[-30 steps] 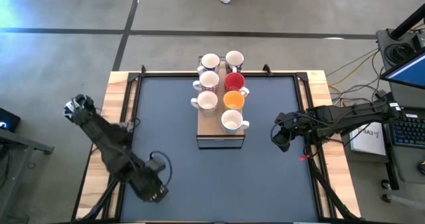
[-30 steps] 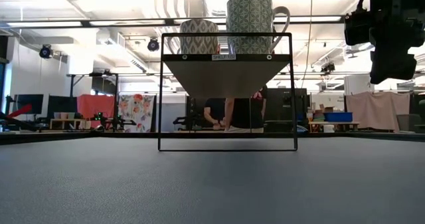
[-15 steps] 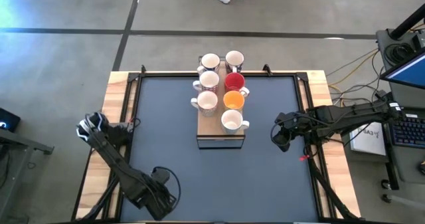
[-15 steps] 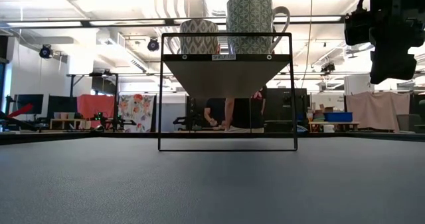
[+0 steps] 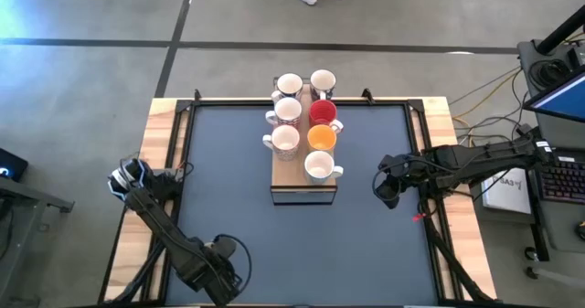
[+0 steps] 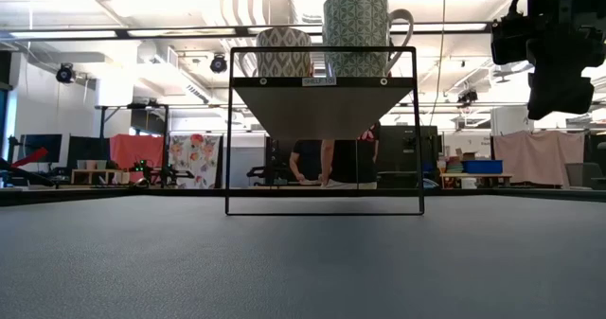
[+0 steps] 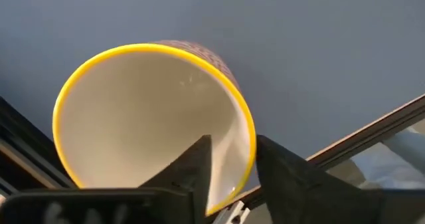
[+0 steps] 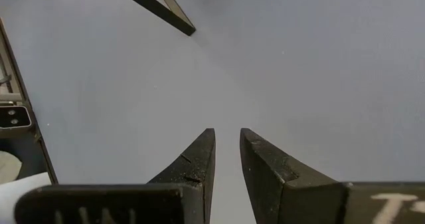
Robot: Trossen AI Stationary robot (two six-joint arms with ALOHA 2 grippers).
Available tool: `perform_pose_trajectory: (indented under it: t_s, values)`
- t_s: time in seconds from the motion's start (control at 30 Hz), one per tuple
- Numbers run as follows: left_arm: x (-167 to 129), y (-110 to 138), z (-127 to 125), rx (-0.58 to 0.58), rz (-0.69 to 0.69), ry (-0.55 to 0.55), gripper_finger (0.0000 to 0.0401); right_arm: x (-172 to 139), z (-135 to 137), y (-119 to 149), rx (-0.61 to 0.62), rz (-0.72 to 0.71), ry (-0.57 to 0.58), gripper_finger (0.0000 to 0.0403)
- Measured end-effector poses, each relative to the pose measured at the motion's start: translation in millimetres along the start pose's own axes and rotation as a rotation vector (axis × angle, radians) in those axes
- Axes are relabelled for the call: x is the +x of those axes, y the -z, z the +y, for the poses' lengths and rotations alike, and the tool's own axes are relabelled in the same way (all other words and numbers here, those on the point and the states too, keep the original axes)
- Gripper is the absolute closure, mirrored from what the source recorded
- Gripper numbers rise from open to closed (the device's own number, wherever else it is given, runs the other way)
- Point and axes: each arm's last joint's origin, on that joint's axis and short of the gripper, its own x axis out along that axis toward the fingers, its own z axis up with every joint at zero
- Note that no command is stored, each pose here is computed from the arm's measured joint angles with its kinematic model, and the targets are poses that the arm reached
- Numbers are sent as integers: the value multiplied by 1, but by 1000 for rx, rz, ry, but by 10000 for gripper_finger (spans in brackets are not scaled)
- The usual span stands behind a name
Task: Place coffee mugs
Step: Put the orange patterned mug on the shelf
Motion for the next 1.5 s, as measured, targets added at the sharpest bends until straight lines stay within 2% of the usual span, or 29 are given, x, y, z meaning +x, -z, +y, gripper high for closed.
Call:
perform_pose_trajectory:
  t_s: [0.2, 0.27, 0.5, 0.67, 0.97, 1.3, 1.5]
  values:
    - [4, -7, 1, 40, -5, -11, 381, 0, 0, 0, 0, 0, 0, 342]
    - [3, -11, 0, 51, -8, -13, 393, 0, 0, 0, 0, 0, 0, 342]
    - [-1, -34, -4, 115, -18, 1, 395, 0, 0, 0, 0, 0, 0, 342]
    - [-14, -52, -6, 159, -75, 25, 396, 0, 0, 0, 0, 0, 0, 342]
    - [-53, -85, 10, 243, -128, -100, 396, 0, 0, 0, 0, 0, 0, 342]
    - [-86, -121, 34, 301, -241, -58, 396, 0, 0, 0, 0, 0, 0, 342]
    - [-100, -144, 50, 344, -298, -70, 396, 0, 0, 0, 0, 0, 0, 342]
